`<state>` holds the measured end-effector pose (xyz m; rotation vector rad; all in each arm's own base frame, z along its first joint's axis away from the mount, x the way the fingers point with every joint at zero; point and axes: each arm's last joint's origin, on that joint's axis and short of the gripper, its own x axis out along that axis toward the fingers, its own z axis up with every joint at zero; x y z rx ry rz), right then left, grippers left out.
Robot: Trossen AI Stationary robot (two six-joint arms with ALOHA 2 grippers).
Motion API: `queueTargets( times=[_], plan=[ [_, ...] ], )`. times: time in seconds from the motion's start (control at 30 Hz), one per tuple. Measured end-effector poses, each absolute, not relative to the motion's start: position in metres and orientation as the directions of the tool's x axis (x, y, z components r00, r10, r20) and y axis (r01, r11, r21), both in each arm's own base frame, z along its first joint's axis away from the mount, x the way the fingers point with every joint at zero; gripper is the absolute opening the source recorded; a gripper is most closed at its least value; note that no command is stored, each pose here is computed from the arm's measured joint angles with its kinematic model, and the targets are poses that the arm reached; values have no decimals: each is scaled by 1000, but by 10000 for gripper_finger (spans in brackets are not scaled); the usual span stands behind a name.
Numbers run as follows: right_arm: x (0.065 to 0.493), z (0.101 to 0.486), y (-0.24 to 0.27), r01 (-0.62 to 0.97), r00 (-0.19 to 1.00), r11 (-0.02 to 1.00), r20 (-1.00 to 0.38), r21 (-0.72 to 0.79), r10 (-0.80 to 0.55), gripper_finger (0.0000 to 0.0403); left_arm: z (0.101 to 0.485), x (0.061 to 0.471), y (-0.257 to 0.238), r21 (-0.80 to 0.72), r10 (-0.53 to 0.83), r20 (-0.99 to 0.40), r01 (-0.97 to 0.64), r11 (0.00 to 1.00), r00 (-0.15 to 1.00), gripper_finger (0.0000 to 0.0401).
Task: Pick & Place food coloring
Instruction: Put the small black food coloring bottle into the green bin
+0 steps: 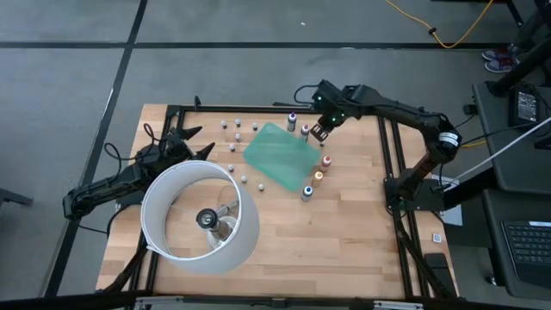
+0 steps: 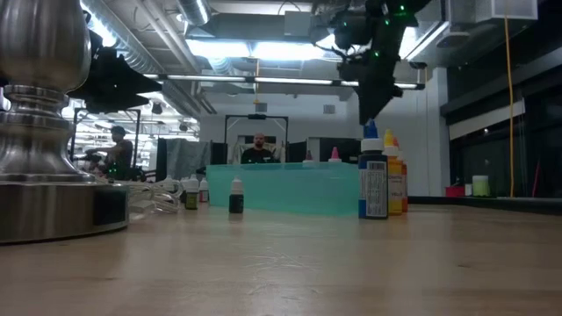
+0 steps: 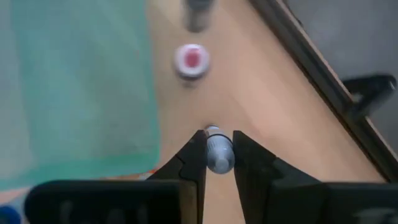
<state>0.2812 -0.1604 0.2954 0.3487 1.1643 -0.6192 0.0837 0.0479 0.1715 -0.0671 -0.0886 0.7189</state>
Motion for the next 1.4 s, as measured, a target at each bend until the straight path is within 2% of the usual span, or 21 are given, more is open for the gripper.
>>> queueTargets(
  times=[0.33,0.53,1.4],
  plan=[
    [311,297,-110,420,349,905,-908,-68,-230,63,171,84,48,-92,660,58,-654,751,749,400],
    [335,282,-88,319,389,946,-903,-55,-183,63,171,84,48,-92,660,58,-654,751,749,400],
    [391,206,-36,108,337,992,-936,-73,-105,64,171,84,48,-92,660,58,-654,751,749,400]
  ],
)
